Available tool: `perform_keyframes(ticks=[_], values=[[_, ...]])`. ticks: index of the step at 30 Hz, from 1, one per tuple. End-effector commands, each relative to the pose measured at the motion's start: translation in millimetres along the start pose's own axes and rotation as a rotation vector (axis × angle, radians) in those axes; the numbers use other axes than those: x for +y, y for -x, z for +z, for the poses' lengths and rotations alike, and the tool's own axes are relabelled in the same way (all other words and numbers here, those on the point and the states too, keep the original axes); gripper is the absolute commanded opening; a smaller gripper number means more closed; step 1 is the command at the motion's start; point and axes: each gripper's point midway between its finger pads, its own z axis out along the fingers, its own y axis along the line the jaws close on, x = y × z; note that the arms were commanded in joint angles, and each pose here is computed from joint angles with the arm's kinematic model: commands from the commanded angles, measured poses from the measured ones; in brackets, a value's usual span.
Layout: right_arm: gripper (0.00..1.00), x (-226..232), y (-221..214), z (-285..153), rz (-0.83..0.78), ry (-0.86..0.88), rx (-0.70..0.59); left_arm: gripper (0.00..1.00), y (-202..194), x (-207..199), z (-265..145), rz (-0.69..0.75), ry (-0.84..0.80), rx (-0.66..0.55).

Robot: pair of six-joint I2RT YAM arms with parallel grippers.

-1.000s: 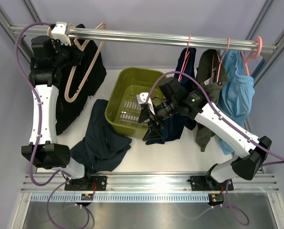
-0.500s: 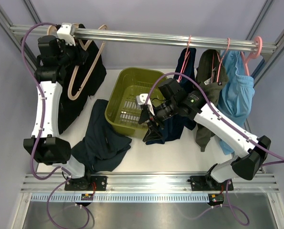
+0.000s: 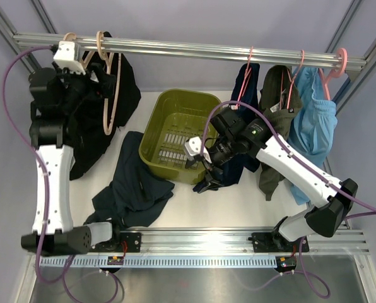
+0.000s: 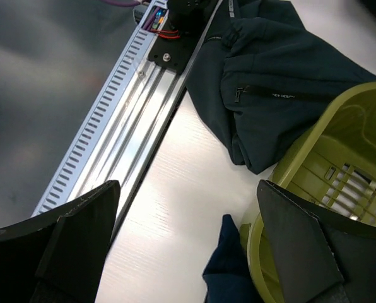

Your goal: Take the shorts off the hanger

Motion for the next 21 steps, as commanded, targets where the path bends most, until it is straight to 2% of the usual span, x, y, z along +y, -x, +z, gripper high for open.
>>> perform_keyframes(ticks=[1,2,3,5,6,7,9,12,13,14,16,21], values=[[0.99,18,6,4,-0.286,0.114,-0.016,0.87,28,-10,-43,0.009,0.041,-0.123],[0.99,18,3,6,-0.318,0.119,0.009,0.88,25,-12,-51,0.005,0.042,-0.128],[0.99,18,4,11,-0.351,0.125,0.023,0.88,5,-11,-53,-0.017,0.047,-0.096],[0.99,17,3,29,-0.427,0.145,0.070,0.89,1,-20,-81,-0.018,0.048,-0.128],[0.99,13,1,39,-0.445,0.152,0.089,0.90,-24,-19,-83,-0.041,0.054,-0.085],[0.99,8,5,52,-0.481,0.135,0.113,0.91,-25,-24,-104,-0.039,0.065,-0.115],[0.99,-4,3,75,-0.484,0.134,0.142,0.93,-57,-24,-115,-0.075,0.079,-0.074],[0.99,-24,11,108,-0.474,0.106,0.155,0.95,-72,-38,-149,-0.111,0.069,-0.102],[0.99,-33,14,117,-0.463,0.074,0.160,0.96,-87,-38,-154,-0.131,0.077,-0.076],[0.99,-36,25,127,-0.480,0.064,0.151,0.98,-86,-43,-169,-0.144,0.078,-0.110],[0.99,-56,22,150,-0.480,0.019,0.184,0.98,-96,-41,-184,-0.163,0.115,-0.106],[0.99,-83,7,212,-0.462,-0.052,0.236,0.99,-89,-34,-231,-0.146,0.227,-0.193]])
